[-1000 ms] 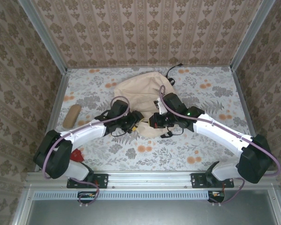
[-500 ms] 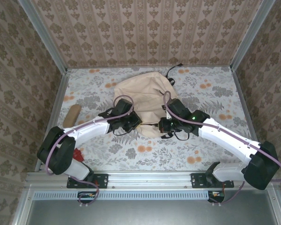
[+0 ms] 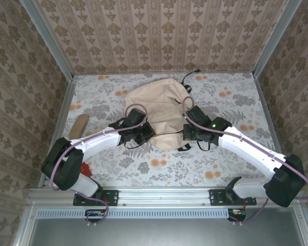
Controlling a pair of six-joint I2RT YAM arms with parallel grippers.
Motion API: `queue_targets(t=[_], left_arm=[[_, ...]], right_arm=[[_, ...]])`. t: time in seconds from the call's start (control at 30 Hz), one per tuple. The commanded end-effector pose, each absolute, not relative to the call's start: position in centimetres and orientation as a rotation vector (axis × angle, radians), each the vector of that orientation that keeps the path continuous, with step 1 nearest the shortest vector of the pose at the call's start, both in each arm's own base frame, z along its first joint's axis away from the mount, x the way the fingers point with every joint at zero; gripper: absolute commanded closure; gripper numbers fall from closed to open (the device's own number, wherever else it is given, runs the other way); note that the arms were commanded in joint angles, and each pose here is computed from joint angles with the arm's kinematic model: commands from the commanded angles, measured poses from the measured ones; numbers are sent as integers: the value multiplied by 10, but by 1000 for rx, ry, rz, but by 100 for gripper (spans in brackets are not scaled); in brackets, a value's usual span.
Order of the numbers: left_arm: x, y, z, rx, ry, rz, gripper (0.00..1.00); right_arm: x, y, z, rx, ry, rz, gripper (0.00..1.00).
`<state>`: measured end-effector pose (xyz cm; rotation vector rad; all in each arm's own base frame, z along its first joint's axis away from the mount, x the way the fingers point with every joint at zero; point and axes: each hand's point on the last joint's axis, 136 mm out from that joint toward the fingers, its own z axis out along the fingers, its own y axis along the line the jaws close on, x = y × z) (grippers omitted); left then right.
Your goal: Pack the student bag
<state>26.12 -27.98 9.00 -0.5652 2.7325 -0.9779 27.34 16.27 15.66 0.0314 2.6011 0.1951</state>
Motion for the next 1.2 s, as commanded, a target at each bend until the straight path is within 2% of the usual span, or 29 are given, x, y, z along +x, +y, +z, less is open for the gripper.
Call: queue_targets(t=[0.0, 0.2, 0.3, 0.5, 0.63, 0.67, 0.7, 0.83, 0.9, 1.17], left_arm=[[258, -237, 64, -625, 2781, -716, 100], [261, -233, 68, -615, 2767, -718, 100], [263, -232, 72, -602, 2760, -723, 100], [280, -212, 86, -567, 2728, -679, 100], [290, -182, 100, -570, 2688, -594, 100], [291, -176, 102, -578, 2683, -582, 97], [291, -171, 105, -585, 2677, -579, 90], [279, -160, 115, -637, 2670, -587, 54], [271, -160, 123, -663, 2650, -642, 44], [243, -180, 147, -746, 2568, -915, 34]], right_arm=[[280, 108, 165, 110, 2559, -119, 100], [286, 95, 167, 158, 2547, -142, 100], [288, 105, 170, 123, 2552, -69, 100], [276, 182, 175, -134, 2586, 450, 100], [266, 224, 179, -223, 2572, 671, 100], [264, 233, 180, -238, 2567, 714, 100], [261, 242, 179, -249, 2572, 756, 100], [263, 274, 182, -262, 2561, 867, 100], [263, 286, 187, -284, 2550, 887, 100], [257, 341, 185, -401, 2549, 1047, 100]])
